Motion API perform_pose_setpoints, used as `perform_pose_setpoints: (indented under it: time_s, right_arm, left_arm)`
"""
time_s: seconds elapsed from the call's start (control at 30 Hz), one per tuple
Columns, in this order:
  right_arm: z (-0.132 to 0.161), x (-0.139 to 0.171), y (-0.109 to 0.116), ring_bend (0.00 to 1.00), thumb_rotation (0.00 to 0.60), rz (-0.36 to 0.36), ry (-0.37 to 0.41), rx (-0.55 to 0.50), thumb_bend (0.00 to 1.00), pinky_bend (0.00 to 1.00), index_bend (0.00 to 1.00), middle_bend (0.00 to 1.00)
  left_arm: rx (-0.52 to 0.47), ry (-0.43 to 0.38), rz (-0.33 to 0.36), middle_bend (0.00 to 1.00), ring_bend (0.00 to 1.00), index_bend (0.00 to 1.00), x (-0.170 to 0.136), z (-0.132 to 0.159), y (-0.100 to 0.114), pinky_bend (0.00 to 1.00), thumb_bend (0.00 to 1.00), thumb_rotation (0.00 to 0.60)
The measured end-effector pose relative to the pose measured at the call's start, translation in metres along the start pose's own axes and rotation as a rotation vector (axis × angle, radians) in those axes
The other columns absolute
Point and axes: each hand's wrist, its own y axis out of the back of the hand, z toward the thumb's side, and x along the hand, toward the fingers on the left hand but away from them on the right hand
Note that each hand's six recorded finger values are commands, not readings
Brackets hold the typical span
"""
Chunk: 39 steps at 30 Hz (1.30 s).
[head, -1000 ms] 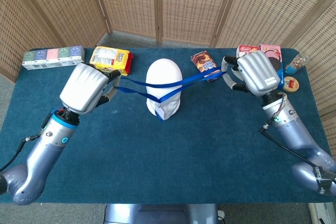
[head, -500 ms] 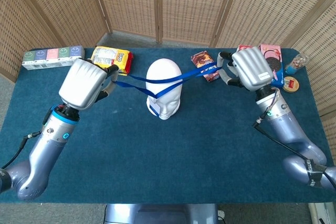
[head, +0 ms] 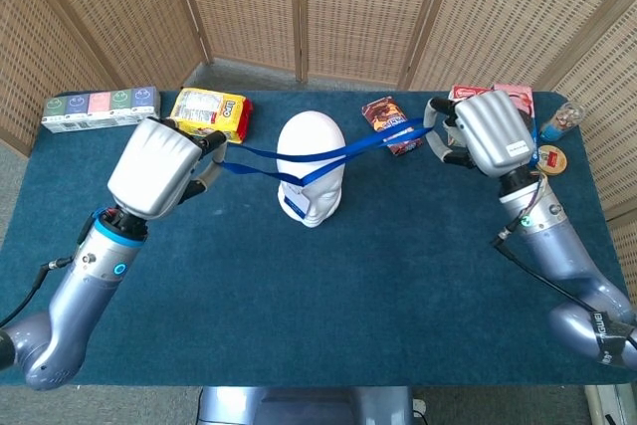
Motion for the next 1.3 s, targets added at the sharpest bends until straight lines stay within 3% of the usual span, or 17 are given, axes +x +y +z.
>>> perform_pose_setpoints:
  time_s: [0.53, 1.3]
  right_arm:
    - [-0.017, 0.018, 0.005, 1.0, 0.6, -0.001, -0.033, 0.018, 0.51, 1.0, 0.71, 1.0]
    - [-0.018, -0.013, -0.014, 1.0, 0.6, 0.012, -0.04, 0.019, 0.51, 1.0, 0.72, 1.0]
  left_arm:
    - [-0.022, -0.065, -0.003, 1.0, 1.0, 0.63, -0.013, 0.022, 0.004, 0.83, 0.39, 0.6]
    - [0.05, -0.007, -0.022, 1.0, 1.0, 0.63, -0.002, 0.0, -0.012, 0.83, 0.39, 0.6]
